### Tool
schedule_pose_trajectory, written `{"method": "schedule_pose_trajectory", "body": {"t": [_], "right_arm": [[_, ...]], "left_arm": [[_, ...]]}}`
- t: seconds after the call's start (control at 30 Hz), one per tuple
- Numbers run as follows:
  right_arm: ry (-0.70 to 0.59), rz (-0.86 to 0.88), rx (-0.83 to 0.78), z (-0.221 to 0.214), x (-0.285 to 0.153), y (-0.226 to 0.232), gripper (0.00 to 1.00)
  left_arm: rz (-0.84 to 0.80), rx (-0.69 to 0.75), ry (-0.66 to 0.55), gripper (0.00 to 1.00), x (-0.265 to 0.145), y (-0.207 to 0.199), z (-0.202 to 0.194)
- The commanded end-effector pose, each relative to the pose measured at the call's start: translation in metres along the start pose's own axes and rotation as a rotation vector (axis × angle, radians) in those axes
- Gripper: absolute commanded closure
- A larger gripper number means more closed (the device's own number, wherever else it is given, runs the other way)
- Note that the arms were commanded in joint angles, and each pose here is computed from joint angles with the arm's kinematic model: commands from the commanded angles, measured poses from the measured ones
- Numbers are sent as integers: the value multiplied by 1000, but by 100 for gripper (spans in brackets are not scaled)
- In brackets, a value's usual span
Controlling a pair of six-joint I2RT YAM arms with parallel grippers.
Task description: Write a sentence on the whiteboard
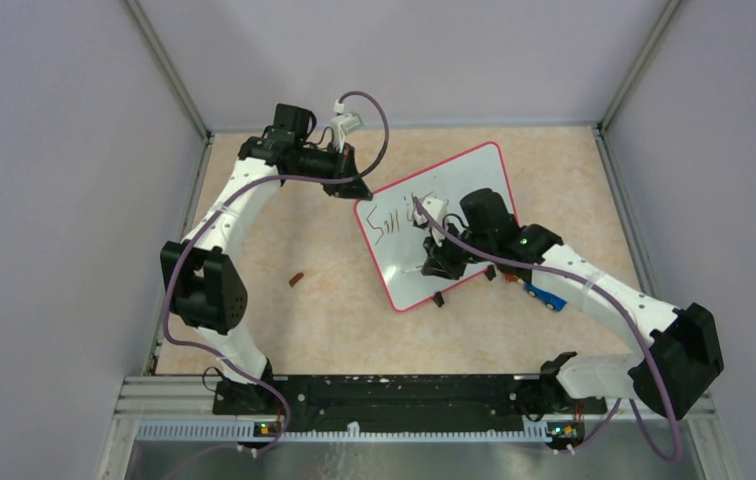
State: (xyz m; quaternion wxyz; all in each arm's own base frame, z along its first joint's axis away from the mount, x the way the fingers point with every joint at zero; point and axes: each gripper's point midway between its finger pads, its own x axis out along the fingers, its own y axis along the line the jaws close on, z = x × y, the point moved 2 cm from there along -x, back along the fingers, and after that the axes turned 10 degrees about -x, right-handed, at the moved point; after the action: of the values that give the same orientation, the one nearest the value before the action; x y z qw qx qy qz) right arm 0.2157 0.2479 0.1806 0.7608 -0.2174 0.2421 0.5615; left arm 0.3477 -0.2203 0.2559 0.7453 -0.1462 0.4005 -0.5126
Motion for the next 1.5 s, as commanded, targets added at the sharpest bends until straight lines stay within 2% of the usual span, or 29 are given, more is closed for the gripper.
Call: {"method": "schedule_pose_trajectory", "body": {"t": [0.0, 0.4, 0.97, 1.47], "right_arm": [[-130, 47, -81, 29, -6, 8, 100], [-158, 24, -101, 31, -2, 4, 100], [-76, -98, -104, 26, 16, -18, 100], [-72, -102, -113, 35, 29, -20, 100]], "left_arm": [[-13, -12, 41, 100, 9, -1, -14], [-7, -16, 42, 100, 9, 1, -15], [-8, -15, 40, 100, 9, 0, -16], [-11, -5, 36, 100, 7, -2, -16]]}}
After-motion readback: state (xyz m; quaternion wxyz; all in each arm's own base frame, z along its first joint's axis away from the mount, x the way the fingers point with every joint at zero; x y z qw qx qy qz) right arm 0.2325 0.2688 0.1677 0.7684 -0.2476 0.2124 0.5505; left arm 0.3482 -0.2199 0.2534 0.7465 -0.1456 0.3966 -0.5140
